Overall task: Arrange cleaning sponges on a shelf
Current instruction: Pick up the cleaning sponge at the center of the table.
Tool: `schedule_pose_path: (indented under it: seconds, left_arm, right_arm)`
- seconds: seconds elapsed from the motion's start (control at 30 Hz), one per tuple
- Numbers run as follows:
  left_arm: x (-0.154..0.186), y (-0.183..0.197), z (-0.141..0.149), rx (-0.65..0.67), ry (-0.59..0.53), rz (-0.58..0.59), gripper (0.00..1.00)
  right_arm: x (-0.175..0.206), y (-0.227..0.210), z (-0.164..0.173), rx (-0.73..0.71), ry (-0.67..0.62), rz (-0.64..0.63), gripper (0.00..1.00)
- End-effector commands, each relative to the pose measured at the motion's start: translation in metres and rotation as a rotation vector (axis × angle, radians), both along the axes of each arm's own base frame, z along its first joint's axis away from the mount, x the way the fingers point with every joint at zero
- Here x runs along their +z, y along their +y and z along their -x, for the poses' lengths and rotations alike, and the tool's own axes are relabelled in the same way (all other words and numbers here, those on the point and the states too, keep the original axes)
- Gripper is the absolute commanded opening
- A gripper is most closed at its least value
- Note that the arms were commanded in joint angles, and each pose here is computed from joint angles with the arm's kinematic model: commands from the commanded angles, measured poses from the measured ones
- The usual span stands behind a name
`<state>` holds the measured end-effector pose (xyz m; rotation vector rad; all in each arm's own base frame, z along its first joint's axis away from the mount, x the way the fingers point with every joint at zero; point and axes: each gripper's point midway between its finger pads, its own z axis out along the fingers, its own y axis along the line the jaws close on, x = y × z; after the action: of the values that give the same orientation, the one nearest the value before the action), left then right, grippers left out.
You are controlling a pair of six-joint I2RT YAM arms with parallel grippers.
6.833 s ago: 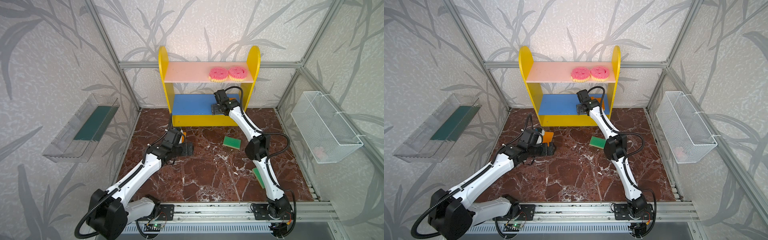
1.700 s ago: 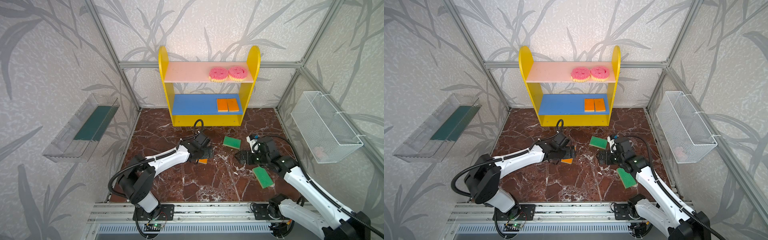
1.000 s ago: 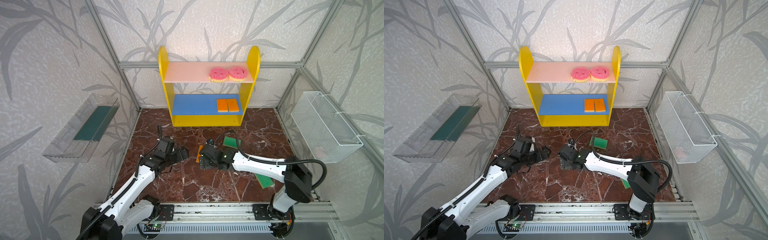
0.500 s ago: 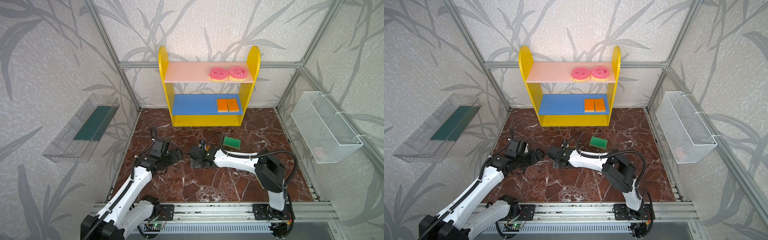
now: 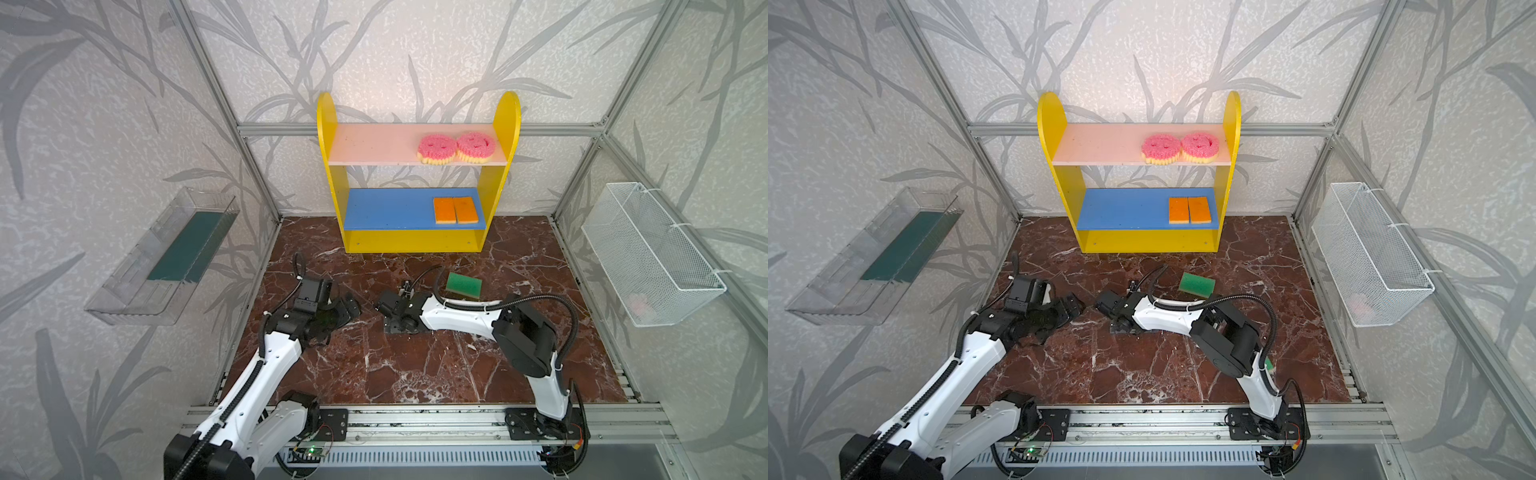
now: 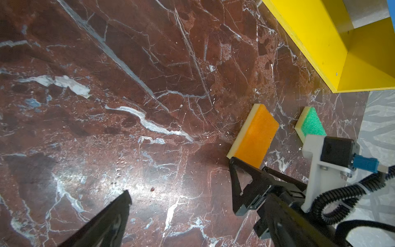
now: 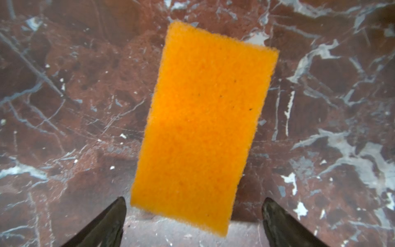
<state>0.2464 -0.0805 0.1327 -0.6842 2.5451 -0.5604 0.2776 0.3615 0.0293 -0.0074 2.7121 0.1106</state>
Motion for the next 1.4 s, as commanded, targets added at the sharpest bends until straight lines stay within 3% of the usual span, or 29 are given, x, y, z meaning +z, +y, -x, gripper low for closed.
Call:
schedule_pose_path:
  seconds: [0.0,0.67,1.37]
  left_arm:
    - [-0.002,0.002,0.003,0.015,0.008,0.009,0.99]
    - [-0.002,0.008,0.003,0.027,-0.013,0.006,0.99]
    - [-0.007,0.007,-0.002,0.033,-0.021,0.052,0.99]
  right_arm:
    - [-0.010,-0.002,-0.001,-0.021,0.014,0.023,0.97]
    - [-0.022,0.007,-0.024,-0.053,0.032,0.003,0.99]
    - [-0.036,-0.046,-0.001,-0.021,0.056,0.165,0.83]
